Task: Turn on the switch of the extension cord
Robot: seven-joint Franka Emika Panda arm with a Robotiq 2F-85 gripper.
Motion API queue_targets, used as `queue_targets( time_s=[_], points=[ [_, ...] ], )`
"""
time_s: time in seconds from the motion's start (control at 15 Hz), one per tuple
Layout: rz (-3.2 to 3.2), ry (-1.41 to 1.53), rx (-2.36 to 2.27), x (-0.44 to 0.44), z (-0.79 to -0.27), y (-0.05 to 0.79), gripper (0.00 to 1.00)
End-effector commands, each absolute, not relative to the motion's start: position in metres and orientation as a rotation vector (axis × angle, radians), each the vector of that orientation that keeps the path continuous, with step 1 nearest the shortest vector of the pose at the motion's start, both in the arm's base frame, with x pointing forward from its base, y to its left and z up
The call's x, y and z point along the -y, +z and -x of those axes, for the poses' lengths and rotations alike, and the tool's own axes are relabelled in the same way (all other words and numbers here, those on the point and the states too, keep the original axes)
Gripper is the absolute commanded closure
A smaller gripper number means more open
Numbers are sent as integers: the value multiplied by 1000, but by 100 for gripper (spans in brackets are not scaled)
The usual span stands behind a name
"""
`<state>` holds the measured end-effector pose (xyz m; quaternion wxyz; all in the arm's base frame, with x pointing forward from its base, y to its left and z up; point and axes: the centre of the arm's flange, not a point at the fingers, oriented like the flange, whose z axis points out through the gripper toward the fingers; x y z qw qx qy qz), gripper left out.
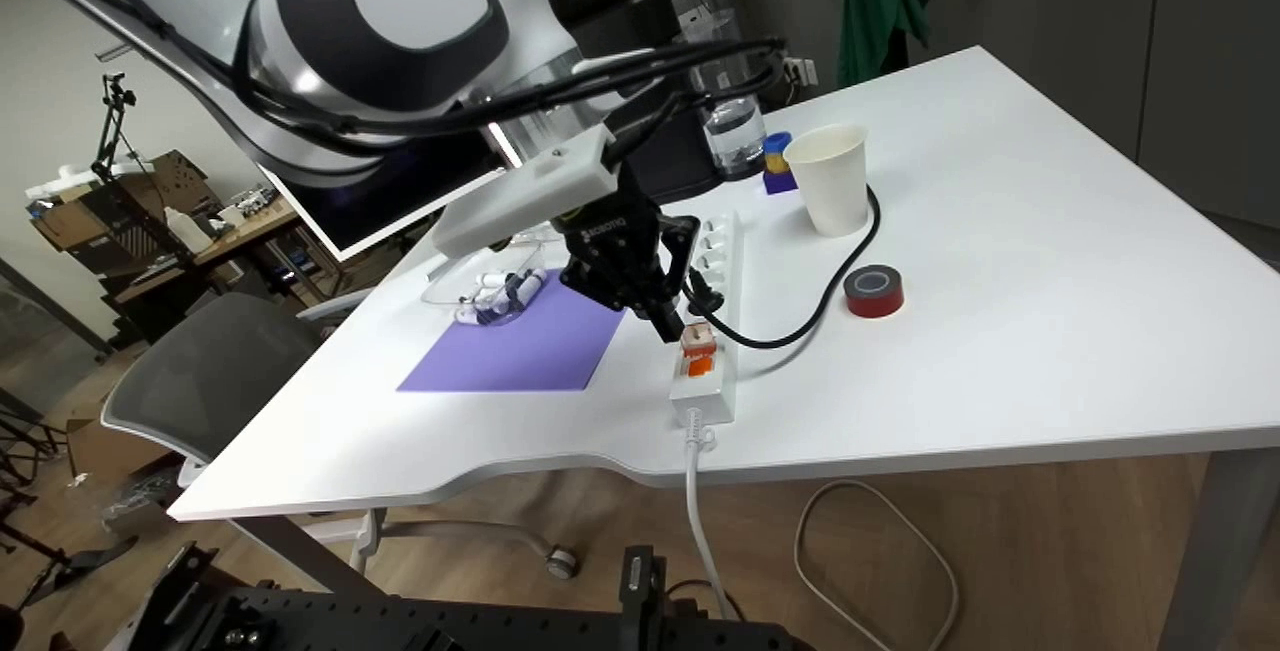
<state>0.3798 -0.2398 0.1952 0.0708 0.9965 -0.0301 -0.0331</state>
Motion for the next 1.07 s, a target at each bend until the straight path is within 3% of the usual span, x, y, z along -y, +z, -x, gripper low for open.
queue_targets(
  time_s=[0.0, 1.0],
  points=[
    [-2991, -119, 8, 250, -399, 179, 100],
    [-2999, -200, -142, 249, -418, 141, 100]
  ],
)
